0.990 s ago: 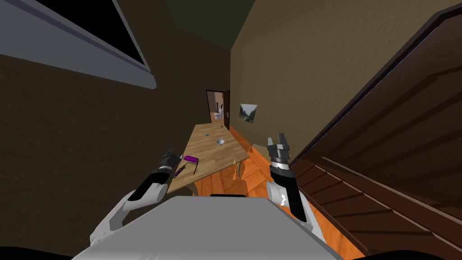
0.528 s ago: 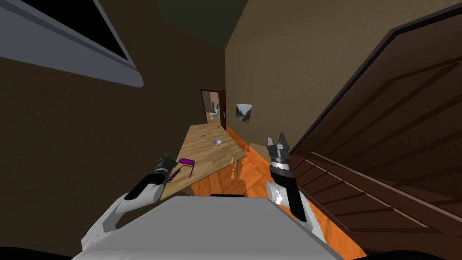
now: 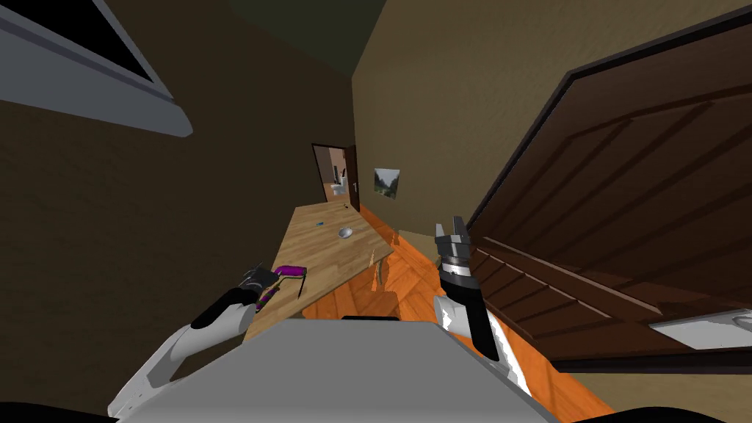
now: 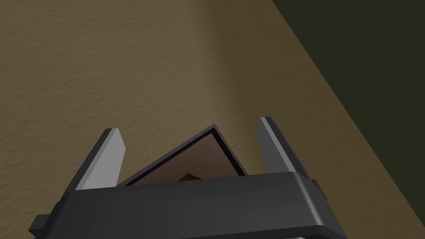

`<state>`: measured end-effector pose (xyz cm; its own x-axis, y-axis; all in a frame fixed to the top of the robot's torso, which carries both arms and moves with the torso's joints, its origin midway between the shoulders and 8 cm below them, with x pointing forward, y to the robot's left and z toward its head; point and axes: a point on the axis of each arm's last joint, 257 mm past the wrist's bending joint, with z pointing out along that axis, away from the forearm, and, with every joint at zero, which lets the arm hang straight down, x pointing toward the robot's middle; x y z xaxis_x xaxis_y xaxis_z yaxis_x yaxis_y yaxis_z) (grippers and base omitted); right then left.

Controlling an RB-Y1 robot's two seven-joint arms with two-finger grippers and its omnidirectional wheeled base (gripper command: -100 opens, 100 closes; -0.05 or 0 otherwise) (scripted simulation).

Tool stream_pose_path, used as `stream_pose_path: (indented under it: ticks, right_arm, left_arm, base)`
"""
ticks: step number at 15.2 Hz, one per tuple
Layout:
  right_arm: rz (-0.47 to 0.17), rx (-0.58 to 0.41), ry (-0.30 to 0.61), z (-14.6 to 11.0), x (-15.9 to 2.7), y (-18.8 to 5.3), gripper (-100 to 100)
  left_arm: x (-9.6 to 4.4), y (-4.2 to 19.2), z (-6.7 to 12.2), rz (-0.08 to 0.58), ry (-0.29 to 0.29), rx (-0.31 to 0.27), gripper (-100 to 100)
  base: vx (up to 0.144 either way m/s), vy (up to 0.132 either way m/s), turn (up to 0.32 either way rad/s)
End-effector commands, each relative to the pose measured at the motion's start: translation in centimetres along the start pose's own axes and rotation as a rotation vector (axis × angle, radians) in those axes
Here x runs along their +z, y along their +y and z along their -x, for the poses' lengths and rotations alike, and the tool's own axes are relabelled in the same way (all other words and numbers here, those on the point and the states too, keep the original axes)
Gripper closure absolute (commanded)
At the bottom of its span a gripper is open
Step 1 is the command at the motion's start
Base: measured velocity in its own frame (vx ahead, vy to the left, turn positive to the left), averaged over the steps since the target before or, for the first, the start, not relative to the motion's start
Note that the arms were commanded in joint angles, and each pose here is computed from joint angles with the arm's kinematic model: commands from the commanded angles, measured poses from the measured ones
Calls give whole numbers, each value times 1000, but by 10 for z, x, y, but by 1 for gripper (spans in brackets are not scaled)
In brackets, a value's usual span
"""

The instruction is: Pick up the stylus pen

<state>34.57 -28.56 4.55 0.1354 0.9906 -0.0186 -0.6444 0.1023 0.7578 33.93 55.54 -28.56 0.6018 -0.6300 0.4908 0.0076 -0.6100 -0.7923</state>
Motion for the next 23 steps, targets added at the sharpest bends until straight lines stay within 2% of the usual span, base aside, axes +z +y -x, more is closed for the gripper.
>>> stream_pose_path:
  ticks: [1, 2, 3, 6, 7, 9, 10, 12, 13, 15, 16, 19, 20, 22, 23]
  right_arm:
    - [0, 0, 0, 0, 0, 0, 0]
    - [0, 0, 0, 0, 0, 0, 0]
    - [0, 0, 0, 0, 0, 0, 0]
    - [0, 0, 0, 0, 0, 0, 0]
    - [0, 0, 0, 0, 0, 0, 0]
    - [0, 0, 0, 0, 0, 0, 0]
    - [0, 0, 0, 0, 0, 0, 0]
    - [0, 0, 0, 0, 0, 0, 0]
    - [0, 0, 0, 0, 0, 0, 0]
    - [0, 0, 0, 0, 0, 0, 0]
    - [0, 0, 0, 0, 0, 0, 0]
    - [0, 0, 0, 0, 0, 0, 0]
    - [0, 0, 0, 0, 0, 0, 0]
    - [0, 0, 0, 0, 0, 0, 0]
    - [0, 0, 0, 0, 0, 0, 0]
  left_arm:
    - [2, 2, 13, 25, -41, -26, -100]
    - [1, 5, 15, 35, -51, -26, -100]
    - [1, 3, 37, 40, -102, -90, -100]
    - [0, 11, 44, 69, -132, -90, -100]
    - [-2, 13, 68, 80, -192, -157, -100]
    - [-4, 18, 72, 100, -213, -158, -100]
    - [-7, 20, 94, 105, -268, -226, -100]
    - [-10, 26, 99, 129, -294, -228, -100]
    - [-14, 29, 119, 132, -347, -297, -100]
    - [-18, 35, 125, 156, -374, -299, -100]
    - [-23, 38, 143, 155, -423, -369, -100]
    - [-27, 45, 148, 181, -452, -371, -100]
    - [-35, 51, 166, 186, -508, -442, -100]
    - [-38, 56, 169, 204, -529, -443, -100]
    - [-46, 61, 185, 203, -577, -513, -100]
  base:
    - [0, 1, -72]
    - [0, 0, 0]
    - [2, -7, -219]
    - [1, 0, -108]
    - [2, -7, -196]
    - [1, -1, -170]
    - [2, -4, -251]
    - [2, 2, -142]
    - [3, -4, -176]
    - [3, -1, -158]
    - [4, -3, -211]
    - [2, 1, -98]
    - [3, -4, -189]
    - [3, 1, -165]
    - [5, 1, -179]
